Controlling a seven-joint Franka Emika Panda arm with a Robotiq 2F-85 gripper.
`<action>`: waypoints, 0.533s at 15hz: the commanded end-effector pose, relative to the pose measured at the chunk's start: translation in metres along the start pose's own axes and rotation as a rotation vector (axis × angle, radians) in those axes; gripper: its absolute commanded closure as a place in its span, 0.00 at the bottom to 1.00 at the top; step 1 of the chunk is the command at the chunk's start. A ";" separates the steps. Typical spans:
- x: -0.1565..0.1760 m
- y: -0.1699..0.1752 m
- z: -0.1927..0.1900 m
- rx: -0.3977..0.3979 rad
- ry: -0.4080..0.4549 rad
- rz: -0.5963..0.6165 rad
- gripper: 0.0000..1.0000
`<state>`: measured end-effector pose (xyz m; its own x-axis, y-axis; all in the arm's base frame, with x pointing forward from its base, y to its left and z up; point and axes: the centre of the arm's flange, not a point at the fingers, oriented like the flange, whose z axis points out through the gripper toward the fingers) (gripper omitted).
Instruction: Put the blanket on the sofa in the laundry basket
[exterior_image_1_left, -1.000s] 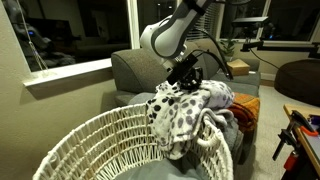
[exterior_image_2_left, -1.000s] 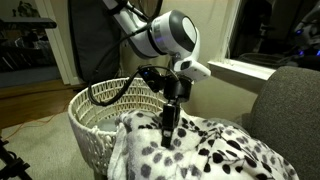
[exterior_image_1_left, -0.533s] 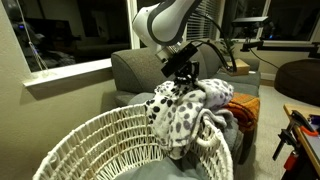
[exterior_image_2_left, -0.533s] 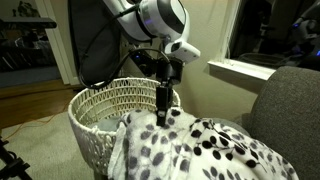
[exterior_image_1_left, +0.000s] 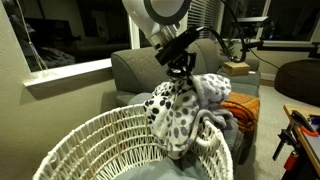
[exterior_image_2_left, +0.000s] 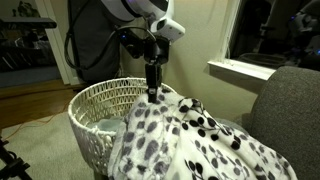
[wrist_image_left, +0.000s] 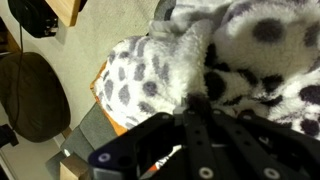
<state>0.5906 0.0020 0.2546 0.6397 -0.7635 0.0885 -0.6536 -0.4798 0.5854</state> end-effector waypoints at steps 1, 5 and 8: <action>-0.029 0.017 -0.036 0.059 0.051 -0.043 0.98; -0.043 0.013 -0.069 0.082 0.106 -0.082 0.98; -0.058 0.005 -0.089 0.096 0.139 -0.125 0.98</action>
<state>0.5942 0.0532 0.2970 0.7207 -0.6807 0.1311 -0.6281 -0.5612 0.5391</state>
